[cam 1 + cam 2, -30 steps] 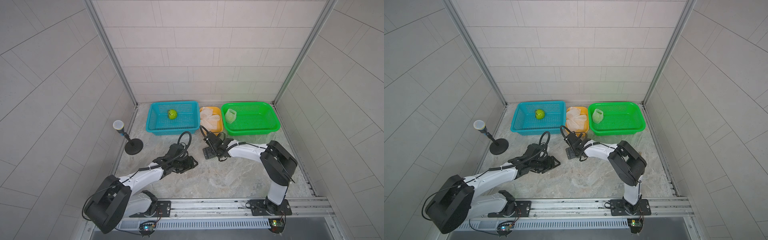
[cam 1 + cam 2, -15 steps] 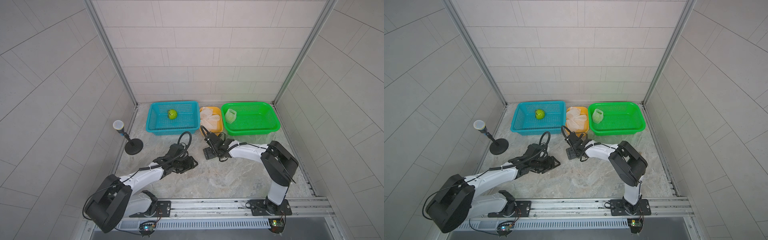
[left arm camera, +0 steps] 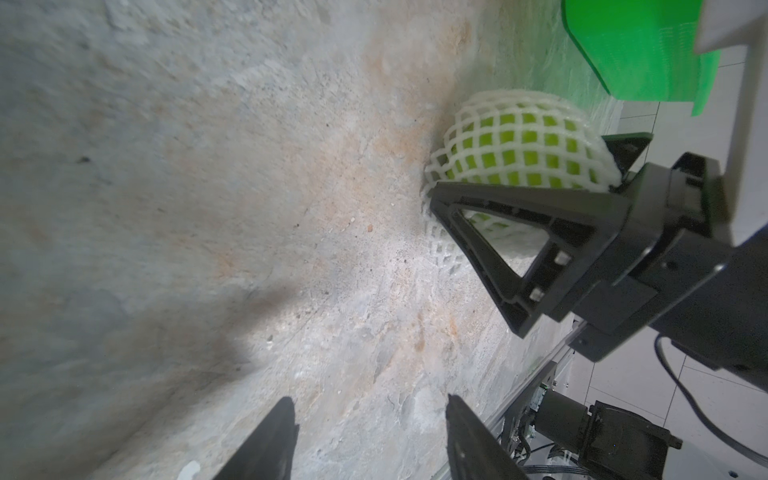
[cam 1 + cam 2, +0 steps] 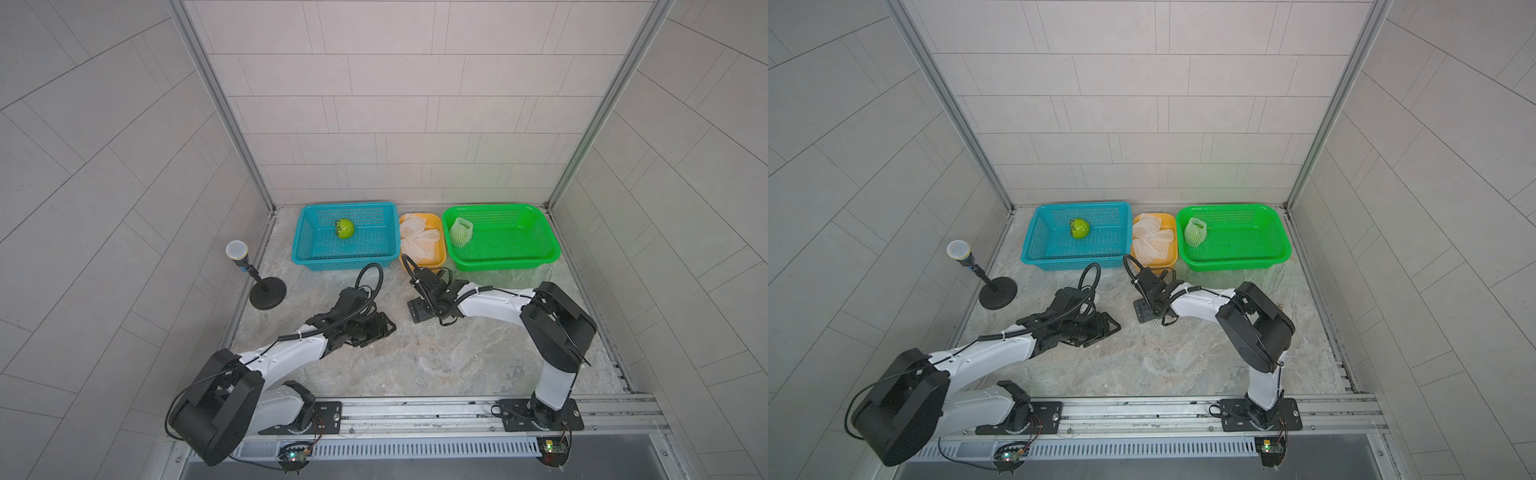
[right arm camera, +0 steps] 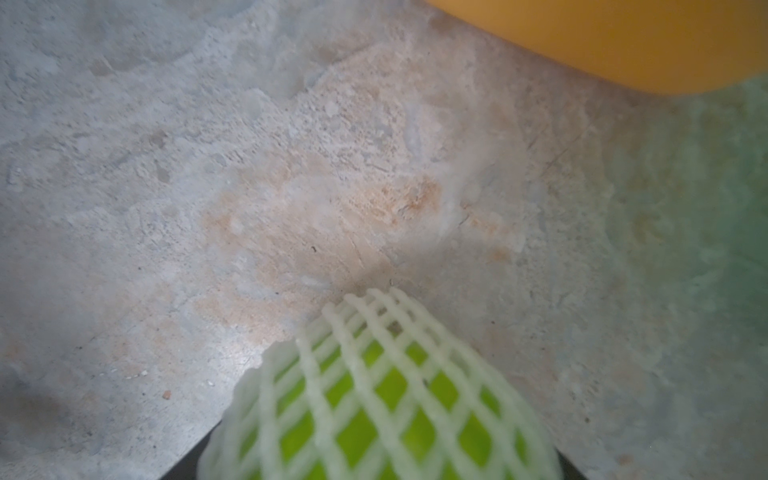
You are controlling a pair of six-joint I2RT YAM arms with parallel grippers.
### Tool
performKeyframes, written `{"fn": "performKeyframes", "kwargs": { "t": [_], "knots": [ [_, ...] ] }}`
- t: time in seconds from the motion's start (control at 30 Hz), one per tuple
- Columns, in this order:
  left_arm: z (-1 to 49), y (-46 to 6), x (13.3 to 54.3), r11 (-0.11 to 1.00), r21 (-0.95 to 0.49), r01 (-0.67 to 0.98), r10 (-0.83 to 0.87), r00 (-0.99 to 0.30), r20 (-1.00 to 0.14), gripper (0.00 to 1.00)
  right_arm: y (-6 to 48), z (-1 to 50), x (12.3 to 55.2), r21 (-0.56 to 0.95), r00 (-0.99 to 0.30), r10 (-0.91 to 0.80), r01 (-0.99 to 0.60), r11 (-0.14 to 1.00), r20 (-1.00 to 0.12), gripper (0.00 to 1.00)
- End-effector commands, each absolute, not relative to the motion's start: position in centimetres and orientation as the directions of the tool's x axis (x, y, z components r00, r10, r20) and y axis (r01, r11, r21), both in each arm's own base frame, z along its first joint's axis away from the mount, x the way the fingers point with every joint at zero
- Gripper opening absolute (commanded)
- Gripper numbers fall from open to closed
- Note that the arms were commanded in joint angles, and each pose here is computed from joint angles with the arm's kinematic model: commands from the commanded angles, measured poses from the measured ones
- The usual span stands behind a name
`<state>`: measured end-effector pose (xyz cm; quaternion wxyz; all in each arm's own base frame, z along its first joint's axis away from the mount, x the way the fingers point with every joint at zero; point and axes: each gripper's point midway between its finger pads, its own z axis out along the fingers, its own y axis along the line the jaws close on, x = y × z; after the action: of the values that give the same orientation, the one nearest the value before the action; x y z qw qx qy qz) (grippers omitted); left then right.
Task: Sleeve custard apples in foam nets
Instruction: Put on the foam net on the custard apple.
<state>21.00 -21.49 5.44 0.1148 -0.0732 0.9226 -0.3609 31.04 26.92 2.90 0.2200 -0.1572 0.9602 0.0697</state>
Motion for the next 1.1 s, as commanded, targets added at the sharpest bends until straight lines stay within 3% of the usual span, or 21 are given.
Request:
{"fn": "performKeyframes", "kwargs": {
  "t": [0.0,0.37,1.07],
  "knots": [
    [6.0,-21.6,21.4,0.717,-0.696,-0.046,-0.228,-0.959,-0.171,0.61,25.7,1.4,29.4,0.033,-0.872,-0.313,-0.350,0.936,-0.375,0.84],
    [6.0,-21.6,21.4,0.714,-0.698,-0.050,-0.230,-0.959,-0.167,0.61,25.3,3.7,29.8,0.028,-0.852,-0.306,-0.351,0.936,-0.425,0.95],
    [5.9,-21.7,21.4,0.708,-0.704,-0.054,-0.235,-0.958,-0.163,0.61,24.8,6.0,29.6,0.014,-0.838,-0.312,-0.355,0.935,-0.449,0.98]
  ]
}}
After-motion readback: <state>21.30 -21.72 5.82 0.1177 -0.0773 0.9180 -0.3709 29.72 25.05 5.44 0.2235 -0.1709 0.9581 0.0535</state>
